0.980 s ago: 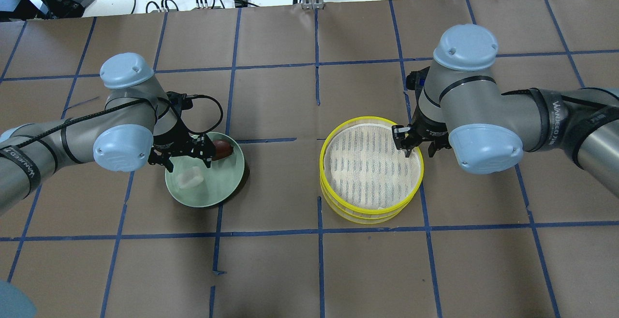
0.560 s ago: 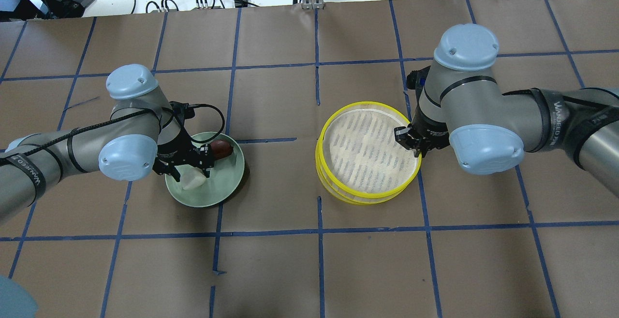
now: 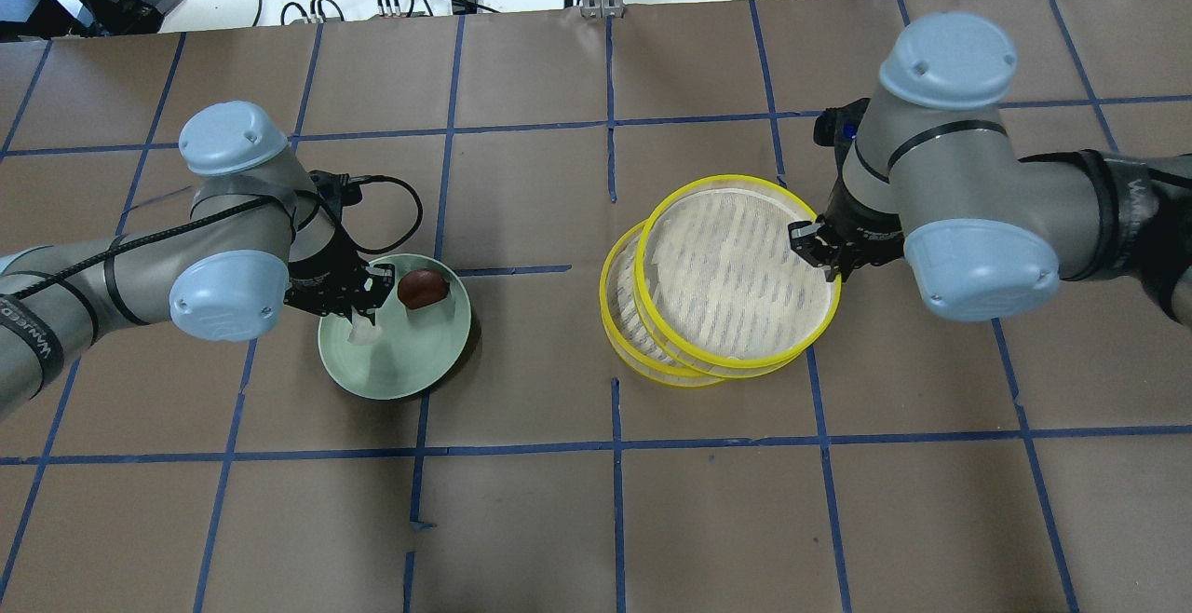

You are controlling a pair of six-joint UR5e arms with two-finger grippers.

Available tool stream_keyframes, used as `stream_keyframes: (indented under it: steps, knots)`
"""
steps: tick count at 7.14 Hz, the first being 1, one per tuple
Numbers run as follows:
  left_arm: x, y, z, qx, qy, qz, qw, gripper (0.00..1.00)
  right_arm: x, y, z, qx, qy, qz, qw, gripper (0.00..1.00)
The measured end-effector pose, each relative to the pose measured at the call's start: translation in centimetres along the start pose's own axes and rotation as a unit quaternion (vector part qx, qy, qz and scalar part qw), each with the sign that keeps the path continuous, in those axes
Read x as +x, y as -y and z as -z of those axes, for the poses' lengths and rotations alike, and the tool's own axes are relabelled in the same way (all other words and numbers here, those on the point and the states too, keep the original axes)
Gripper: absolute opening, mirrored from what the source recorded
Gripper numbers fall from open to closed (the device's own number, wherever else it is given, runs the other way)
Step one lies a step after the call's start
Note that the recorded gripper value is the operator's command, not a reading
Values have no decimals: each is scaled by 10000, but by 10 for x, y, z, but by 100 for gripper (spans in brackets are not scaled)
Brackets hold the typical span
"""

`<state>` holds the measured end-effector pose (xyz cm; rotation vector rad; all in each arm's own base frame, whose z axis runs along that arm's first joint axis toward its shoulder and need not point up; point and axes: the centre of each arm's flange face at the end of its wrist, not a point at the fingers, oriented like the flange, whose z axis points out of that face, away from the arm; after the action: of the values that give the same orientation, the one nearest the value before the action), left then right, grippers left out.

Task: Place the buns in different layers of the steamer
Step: 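Lift the top tier aside with the right gripper while the left lifts the bun, then carry the white bun into the bottom steamer tier and open the left gripper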

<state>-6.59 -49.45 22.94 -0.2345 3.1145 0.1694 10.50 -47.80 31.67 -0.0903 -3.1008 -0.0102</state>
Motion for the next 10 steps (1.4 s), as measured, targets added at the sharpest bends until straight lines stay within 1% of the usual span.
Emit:
stream_keyframes:
  steps: [1,2,3,4,5,6,7,8,9,10]
  knots:
    - [2,-1,24,123,-7,161,9998,6,60,15,1,-71,-30,-127,9999,9]
    - [8,0,52,168,-40,308,9994,6,117,24,-3,-165,-23,-125,9998,7]
    - [20,4,82,193,-142,453,9987,6,155,29,-7,-231,-35,-104,9997,6]
    - [41,5,107,232,-279,599,9975,6,173,33,-8,-264,-82,-106,9996,6]
    - [71,0,121,291,-363,727,9963,6,180,34,-8,-283,-116,-114,9995,6]
    - [106,-12,128,349,-439,821,9950,6,183,34,-8,-294,-127,-116,9994,6]
    - [144,-26,131,499,-576,936,9927,6,183,34,-9,-298,-128,-119,9994,6]
    - [183,-41,132,710,-764,1090,9886,6,183,34,-9,-300,-128,-120,9994,6]
    - [224,-60,125,794,-898,1238,9850,6,183,34,-8,-299,-129,-120,9994,6]
    - [263,-78,110,820,-985,1334,9827,6,183,34,-9,-302,-130,-117,9994,6]
